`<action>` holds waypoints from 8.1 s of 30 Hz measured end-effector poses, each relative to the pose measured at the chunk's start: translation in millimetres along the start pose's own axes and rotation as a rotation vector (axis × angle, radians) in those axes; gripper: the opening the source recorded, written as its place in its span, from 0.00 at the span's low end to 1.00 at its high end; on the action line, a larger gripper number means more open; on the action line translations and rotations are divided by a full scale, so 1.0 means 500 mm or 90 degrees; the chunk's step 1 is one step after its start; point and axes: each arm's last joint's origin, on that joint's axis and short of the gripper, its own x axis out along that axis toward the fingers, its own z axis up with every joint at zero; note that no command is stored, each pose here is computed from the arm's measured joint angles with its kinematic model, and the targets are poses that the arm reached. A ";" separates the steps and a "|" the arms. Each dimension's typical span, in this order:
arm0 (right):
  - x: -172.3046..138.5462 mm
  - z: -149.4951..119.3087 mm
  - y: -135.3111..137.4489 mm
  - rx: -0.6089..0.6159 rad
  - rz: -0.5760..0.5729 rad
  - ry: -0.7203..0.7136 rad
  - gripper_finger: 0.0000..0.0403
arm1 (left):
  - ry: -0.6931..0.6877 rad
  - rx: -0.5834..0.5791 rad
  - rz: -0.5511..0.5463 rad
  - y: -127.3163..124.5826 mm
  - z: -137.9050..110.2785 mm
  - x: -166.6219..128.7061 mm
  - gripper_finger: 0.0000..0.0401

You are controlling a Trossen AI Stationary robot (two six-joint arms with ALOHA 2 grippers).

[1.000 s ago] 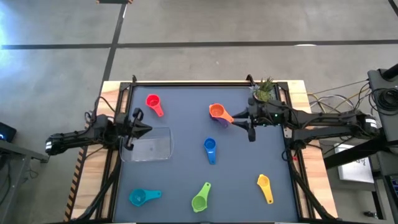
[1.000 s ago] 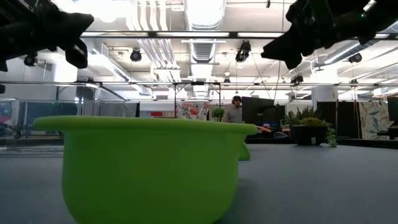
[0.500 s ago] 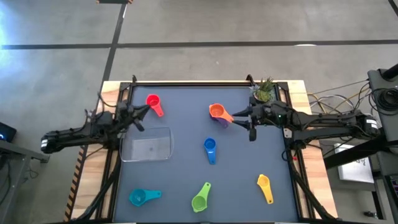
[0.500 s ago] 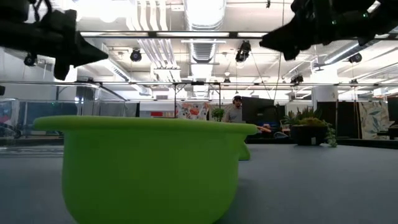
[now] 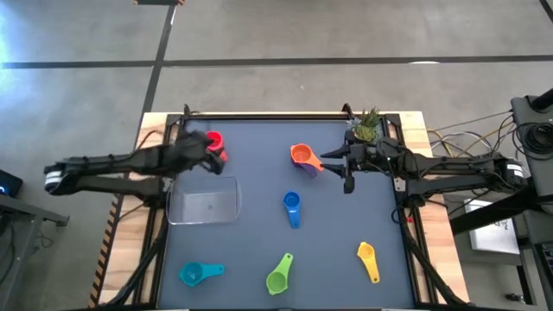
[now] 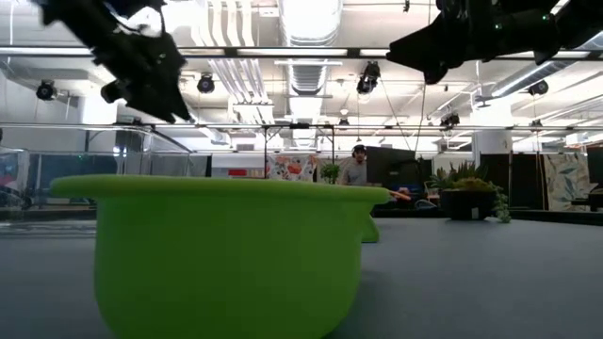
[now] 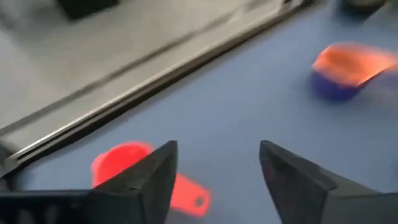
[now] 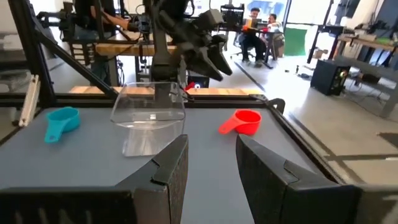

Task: Nest measuring cups in basket
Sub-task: Stack the red measuring cup on top of the orange measuring cup

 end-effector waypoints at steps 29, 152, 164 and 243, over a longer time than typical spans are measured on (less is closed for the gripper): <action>-0.006 -0.020 0.003 0.028 0.007 0.069 0.31 | 0.386 0.117 0.018 0.106 0.056 0.188 0.62; 0.243 -0.063 -0.043 -0.157 -0.122 -0.029 0.83 | 0.103 0.386 -0.193 -0.260 0.164 0.143 0.00; 0.266 -0.102 -0.045 -0.171 -0.108 0.060 0.81 | 0.129 0.398 -0.201 -0.274 0.145 0.166 0.00; 0.278 -0.084 -0.017 -0.333 -0.129 0.192 0.62 | 0.159 0.395 -0.212 -0.276 0.135 0.172 0.00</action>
